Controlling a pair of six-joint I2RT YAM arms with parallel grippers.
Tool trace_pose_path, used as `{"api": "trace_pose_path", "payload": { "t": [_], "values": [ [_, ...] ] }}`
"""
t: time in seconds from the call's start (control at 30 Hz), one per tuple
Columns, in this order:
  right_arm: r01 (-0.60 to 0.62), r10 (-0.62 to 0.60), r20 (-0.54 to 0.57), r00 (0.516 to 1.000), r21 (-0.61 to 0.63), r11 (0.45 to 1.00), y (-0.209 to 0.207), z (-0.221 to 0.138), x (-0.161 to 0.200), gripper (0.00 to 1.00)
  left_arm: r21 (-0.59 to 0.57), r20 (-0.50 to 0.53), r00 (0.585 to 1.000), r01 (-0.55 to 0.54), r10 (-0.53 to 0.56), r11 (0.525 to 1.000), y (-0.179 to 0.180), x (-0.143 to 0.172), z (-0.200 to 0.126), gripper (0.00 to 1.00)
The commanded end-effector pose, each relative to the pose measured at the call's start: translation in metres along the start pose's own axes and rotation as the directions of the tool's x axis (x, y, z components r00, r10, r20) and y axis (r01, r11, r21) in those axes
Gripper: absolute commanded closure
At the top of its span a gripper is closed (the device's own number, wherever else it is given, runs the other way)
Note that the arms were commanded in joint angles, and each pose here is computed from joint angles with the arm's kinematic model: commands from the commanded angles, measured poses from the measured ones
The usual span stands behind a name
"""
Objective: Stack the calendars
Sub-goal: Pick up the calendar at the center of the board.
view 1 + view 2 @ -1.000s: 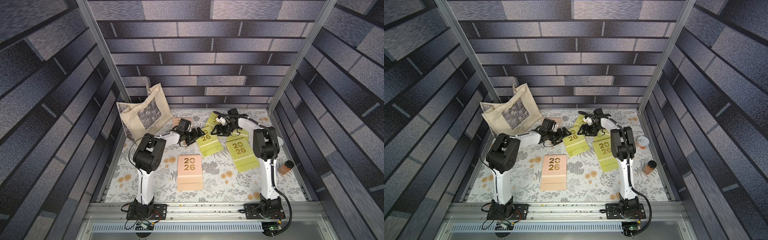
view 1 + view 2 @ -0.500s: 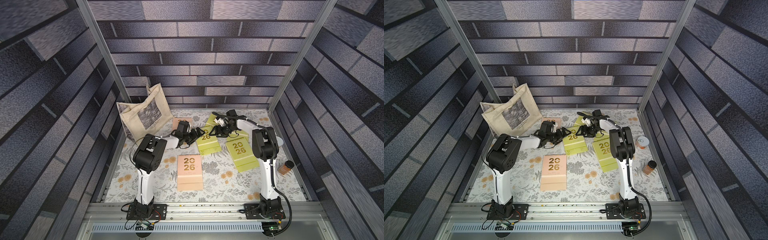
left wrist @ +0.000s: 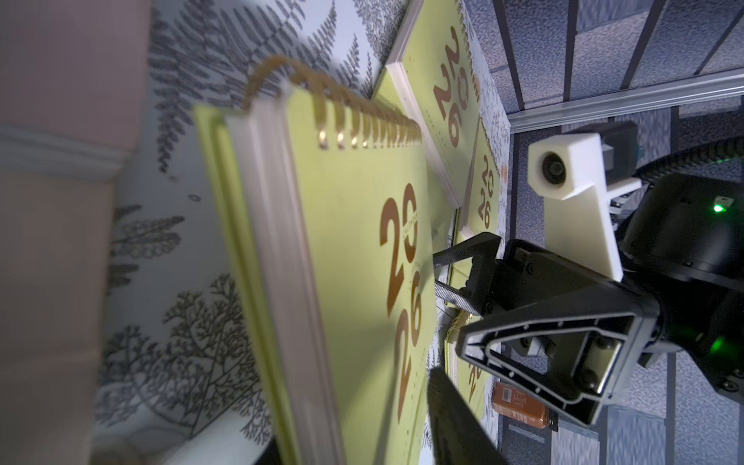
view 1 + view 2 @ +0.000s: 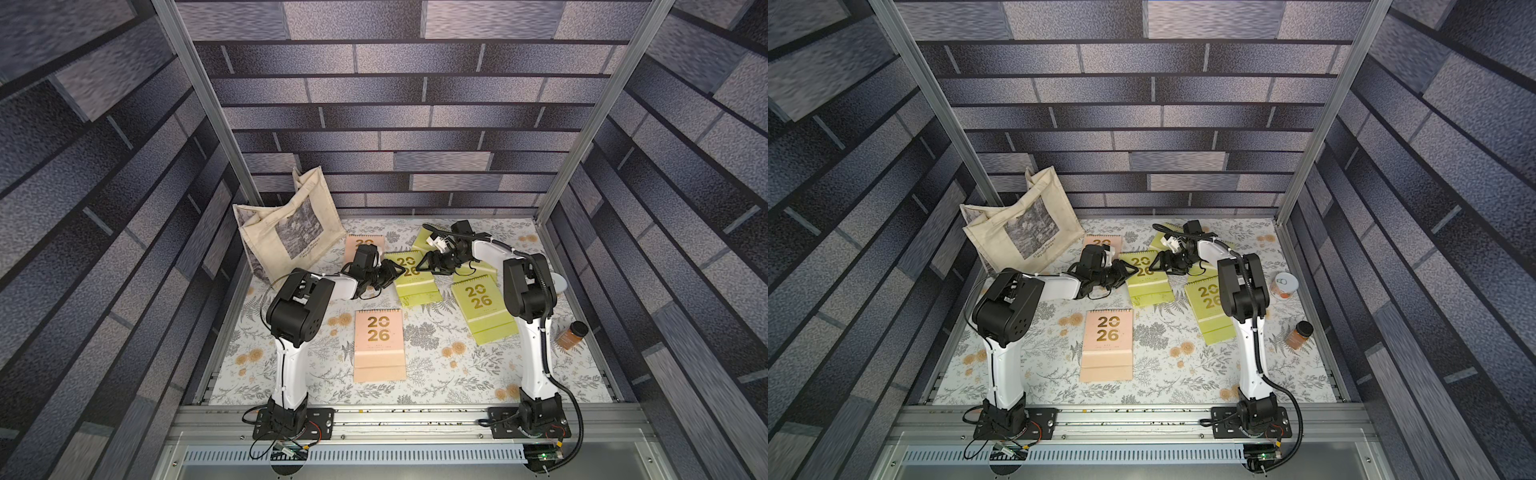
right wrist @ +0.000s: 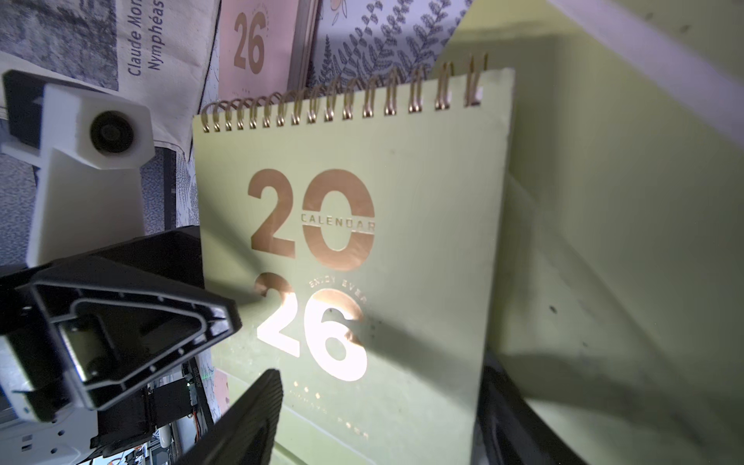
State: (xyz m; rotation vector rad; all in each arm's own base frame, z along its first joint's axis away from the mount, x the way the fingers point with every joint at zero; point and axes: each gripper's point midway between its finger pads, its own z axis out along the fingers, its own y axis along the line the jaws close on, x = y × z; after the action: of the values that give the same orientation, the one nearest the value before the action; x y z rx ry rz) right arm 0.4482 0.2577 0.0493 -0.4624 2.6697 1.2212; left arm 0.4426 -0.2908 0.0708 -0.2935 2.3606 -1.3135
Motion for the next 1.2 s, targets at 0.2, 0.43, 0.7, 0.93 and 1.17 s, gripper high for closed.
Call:
{"api": "trace_pose_path", "payload": {
  "t": [0.2,0.43,0.7,0.93,1.17],
  "values": [
    [-0.01,0.01,0.005,1.0,0.036,0.999,0.003,-0.017,0.002,0.22,0.106,0.035,0.997,-0.067,0.064,0.992,-0.036,-0.02,-0.015,1.0],
    [0.089,-0.082,0.142,0.987,-0.046,0.995,0.057,-0.087,-0.015,0.21,0.294,0.045,0.971,-0.238,0.235,0.926,-0.098,-0.044,-0.073,1.0],
    [0.239,-0.179,0.319,0.931,-0.16,0.958,0.136,-0.159,-0.014,0.21,0.425,0.129,0.827,-0.545,0.548,0.722,-0.174,-0.035,-0.183,1.0],
    [0.405,-0.245,0.505,0.828,-0.236,0.883,0.205,-0.193,-0.002,0.21,0.463,0.202,0.748,-0.642,0.633,0.611,-0.193,-0.008,-0.256,1.0],
    [0.57,-0.365,0.569,0.737,-0.231,0.789,0.272,-0.182,0.026,0.18,0.483,0.21,0.729,-0.656,0.651,0.579,-0.2,0.012,-0.28,1.0]
  ]
}}
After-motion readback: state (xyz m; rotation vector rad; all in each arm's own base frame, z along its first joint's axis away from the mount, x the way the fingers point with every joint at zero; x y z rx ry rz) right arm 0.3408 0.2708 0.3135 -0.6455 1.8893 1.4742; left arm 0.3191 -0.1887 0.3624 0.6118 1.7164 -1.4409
